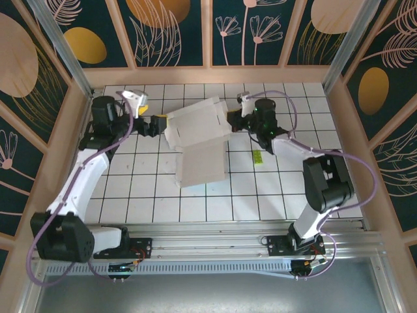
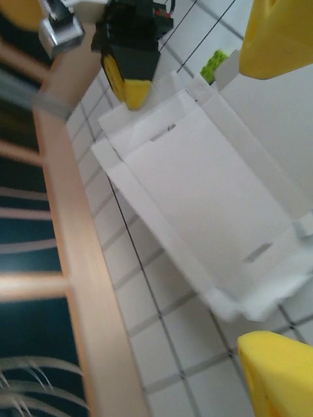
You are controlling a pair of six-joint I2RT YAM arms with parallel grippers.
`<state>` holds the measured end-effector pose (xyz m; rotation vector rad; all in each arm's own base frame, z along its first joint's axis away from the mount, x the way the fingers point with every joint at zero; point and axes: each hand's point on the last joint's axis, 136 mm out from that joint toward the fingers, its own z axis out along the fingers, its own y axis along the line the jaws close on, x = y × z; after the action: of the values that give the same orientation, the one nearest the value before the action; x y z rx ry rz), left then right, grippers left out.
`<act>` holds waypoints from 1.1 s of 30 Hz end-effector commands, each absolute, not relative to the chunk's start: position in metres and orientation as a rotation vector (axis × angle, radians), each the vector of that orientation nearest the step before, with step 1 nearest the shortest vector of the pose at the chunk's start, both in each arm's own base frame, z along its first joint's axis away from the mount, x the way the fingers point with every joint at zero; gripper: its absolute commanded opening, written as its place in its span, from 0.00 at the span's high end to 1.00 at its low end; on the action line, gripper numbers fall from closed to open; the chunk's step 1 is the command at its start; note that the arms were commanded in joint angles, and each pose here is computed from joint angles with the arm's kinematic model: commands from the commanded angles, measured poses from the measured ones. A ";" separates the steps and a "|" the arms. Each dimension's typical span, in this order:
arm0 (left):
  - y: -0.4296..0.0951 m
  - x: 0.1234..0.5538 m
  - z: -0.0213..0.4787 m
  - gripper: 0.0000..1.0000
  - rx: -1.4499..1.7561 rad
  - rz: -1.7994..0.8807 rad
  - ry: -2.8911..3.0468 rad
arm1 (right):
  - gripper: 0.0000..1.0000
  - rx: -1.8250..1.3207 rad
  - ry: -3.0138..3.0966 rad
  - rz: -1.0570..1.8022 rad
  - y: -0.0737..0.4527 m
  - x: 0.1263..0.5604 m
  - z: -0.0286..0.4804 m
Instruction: Fold the paper box
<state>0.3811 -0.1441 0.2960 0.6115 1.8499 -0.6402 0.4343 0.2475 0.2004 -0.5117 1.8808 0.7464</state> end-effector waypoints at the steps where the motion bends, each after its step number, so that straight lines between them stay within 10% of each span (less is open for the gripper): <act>1: -0.183 0.369 0.295 0.02 1.083 -0.667 1.618 | 1.00 -0.685 1.685 0.700 0.248 0.410 0.223; 16: -0.214 0.427 0.173 0.09 1.582 -0.649 1.744 | 1.00 -0.780 1.603 0.668 0.245 0.394 0.239; 33: -0.204 0.453 0.163 0.65 1.373 -0.532 1.885 | 1.00 -0.764 1.665 0.642 0.240 0.406 0.220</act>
<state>0.4510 -0.2054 0.1433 1.3907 1.9170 -0.5881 0.3998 0.2422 0.2128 -0.7599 1.6952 0.6707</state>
